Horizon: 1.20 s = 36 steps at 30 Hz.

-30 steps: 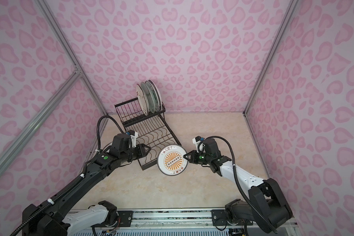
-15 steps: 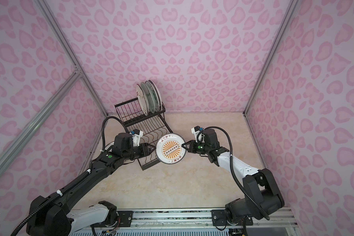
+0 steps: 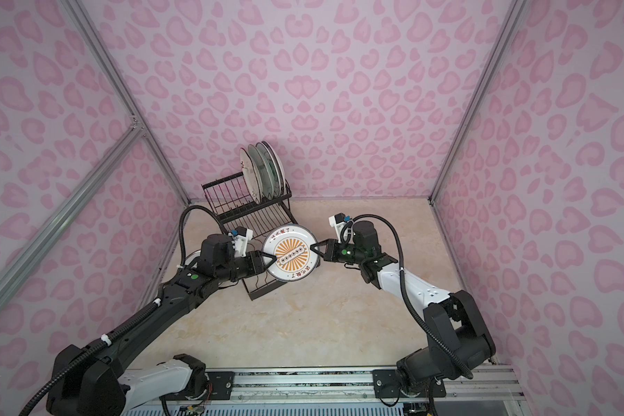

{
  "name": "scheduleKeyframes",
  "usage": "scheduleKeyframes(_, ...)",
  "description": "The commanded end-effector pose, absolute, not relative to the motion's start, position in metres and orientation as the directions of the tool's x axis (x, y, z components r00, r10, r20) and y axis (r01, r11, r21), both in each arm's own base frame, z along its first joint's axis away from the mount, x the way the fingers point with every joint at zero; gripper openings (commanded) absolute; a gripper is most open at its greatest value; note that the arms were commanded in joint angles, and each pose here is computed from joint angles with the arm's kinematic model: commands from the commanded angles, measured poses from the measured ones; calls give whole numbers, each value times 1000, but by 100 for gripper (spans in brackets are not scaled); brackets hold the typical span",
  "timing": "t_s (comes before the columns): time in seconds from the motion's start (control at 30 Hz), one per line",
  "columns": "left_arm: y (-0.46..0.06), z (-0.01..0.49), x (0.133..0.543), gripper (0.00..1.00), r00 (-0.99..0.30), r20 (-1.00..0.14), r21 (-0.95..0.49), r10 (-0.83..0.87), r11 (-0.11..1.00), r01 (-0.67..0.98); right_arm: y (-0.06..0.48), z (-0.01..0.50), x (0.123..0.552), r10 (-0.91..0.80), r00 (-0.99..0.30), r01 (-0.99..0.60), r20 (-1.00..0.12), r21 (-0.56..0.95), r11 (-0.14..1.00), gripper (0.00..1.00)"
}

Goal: Load plates into a dish rack
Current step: Pick up the plate from the bottom-center of the table.

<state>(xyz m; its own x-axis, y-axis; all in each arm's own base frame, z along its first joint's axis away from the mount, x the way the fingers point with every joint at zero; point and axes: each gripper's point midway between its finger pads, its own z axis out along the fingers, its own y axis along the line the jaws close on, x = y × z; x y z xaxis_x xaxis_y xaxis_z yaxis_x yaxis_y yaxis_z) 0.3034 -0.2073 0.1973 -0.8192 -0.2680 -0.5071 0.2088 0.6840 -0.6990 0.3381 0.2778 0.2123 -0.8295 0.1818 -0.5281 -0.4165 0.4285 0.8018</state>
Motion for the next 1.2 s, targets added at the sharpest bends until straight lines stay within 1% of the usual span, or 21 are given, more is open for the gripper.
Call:
scheduleKeyframes(0.0,-209,211,305,46,-791,-540,-711,-288,658,246,285,221,338,209,-814,-444,-542,813,376,0)
scheduleKeyframes(0.33,-208,217,303,37,-783,-550,-713,-292,652,258,293,212,337,245,-831,-414,-500,849,329,0)
scheduleKeyframes(0.4,-209,218,302,37,-784,-549,-714,-290,649,261,295,214,337,245,-832,-416,-498,852,318,0)
scheduleKeyframes(0.43,-209,218,302,33,-784,-549,-715,-289,648,262,297,215,336,244,-832,-419,-499,852,314,0)
scheduleKeyframes(0.53,-209,219,302,27,-782,-551,-715,-291,648,263,298,213,336,242,-834,-417,-496,853,314,0)
scheduleKeyframes(0.6,-208,219,302,20,-782,-550,-714,-292,650,260,298,213,336,245,-834,-415,-494,855,311,0)
scheduleKeyframes(0.83,-208,219,303,8,-782,-549,-713,-293,653,256,298,214,335,246,-835,-417,-493,857,305,0)
scheduleKeyframes(0.9,-208,219,303,4,-783,-548,-714,-294,653,254,299,218,334,251,-832,-424,-494,859,287,0)
scheduleKeyframes(1.0,-207,219,304,3,-780,-550,-712,-299,655,251,300,222,334,257,-835,-426,-486,868,256,0)
scheduleKeyframes(1.17,-207,222,304,3,-773,-559,-711,-300,653,261,300,224,335,268,-836,-423,-479,873,242,10)
